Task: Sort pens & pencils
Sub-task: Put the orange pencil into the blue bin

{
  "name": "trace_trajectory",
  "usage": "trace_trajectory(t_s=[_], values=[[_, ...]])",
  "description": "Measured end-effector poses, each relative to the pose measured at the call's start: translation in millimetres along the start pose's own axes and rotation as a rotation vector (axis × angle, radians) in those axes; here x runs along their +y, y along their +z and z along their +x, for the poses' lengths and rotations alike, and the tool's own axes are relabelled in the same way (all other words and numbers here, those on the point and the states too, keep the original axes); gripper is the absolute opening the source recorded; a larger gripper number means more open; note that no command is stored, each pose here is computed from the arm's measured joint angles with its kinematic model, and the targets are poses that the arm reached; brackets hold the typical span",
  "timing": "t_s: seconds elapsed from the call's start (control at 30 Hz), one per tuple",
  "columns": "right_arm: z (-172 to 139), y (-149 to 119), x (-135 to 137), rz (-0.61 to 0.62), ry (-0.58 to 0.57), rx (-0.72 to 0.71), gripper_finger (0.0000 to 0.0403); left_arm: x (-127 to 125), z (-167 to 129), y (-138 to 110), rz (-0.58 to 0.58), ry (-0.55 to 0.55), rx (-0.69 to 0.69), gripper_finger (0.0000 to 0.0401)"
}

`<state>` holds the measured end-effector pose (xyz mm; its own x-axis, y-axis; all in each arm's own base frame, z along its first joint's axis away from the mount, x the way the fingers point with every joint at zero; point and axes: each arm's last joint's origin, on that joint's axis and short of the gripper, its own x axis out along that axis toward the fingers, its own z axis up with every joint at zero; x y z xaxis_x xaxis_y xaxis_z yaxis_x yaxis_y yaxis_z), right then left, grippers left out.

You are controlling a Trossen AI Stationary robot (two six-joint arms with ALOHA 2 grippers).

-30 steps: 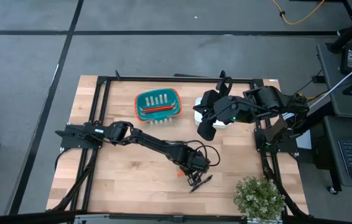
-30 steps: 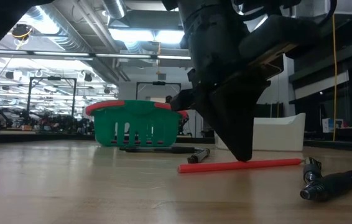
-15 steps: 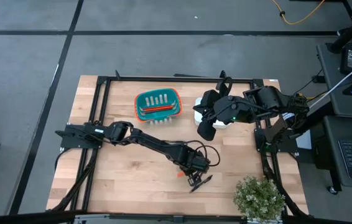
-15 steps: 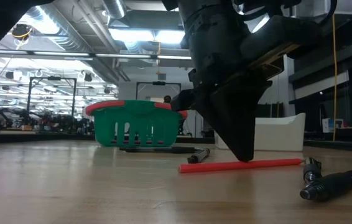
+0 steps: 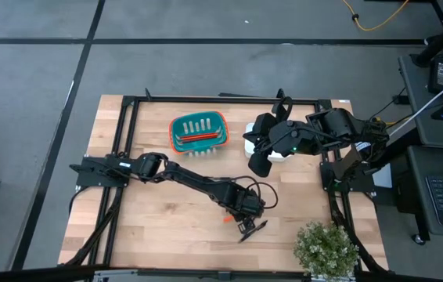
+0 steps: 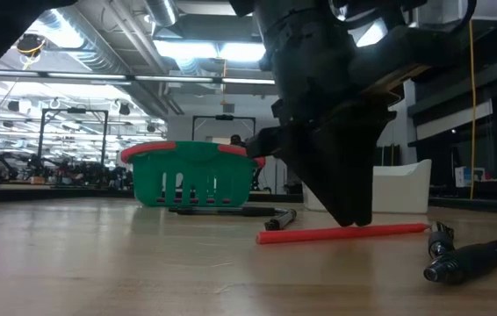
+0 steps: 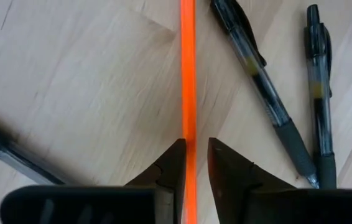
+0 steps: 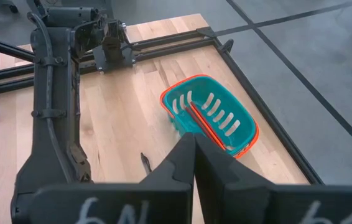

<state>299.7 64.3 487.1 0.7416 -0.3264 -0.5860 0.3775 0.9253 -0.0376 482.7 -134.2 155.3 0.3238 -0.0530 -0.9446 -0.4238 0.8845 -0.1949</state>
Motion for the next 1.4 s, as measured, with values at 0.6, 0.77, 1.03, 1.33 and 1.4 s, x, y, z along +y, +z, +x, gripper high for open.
trace_trajectory(t_s=[0.6, 0.77, 1.03, 1.33, 1.4], values=[[0, 0, 0, -0.001, 0.001, -0.001, 0.001, 3, 16, -5, -0.009, 0.003, 0.073, 0.0047], [0, 1, 0, 0.004, 0.005, -0.011, 0.001, 3, 17, -6, 0.013, 0.011, 0.075, 0.0021], [0, 1, 1, 0.006, 0.006, -0.013, 0.001, -2, 17, -11, 0.031, 0.04, 0.05, 0.0006], [0, 1, 1, 0.005, 0.006, -0.013, 0.001, -11, 3, -10, 0.054, 0.081, 0.036, 0.0007], [0, 1, 1, 0.005, 0.006, -0.013, 0.001, -15, -3, -11, 0.064, 0.104, 0.03, 0.0007]])
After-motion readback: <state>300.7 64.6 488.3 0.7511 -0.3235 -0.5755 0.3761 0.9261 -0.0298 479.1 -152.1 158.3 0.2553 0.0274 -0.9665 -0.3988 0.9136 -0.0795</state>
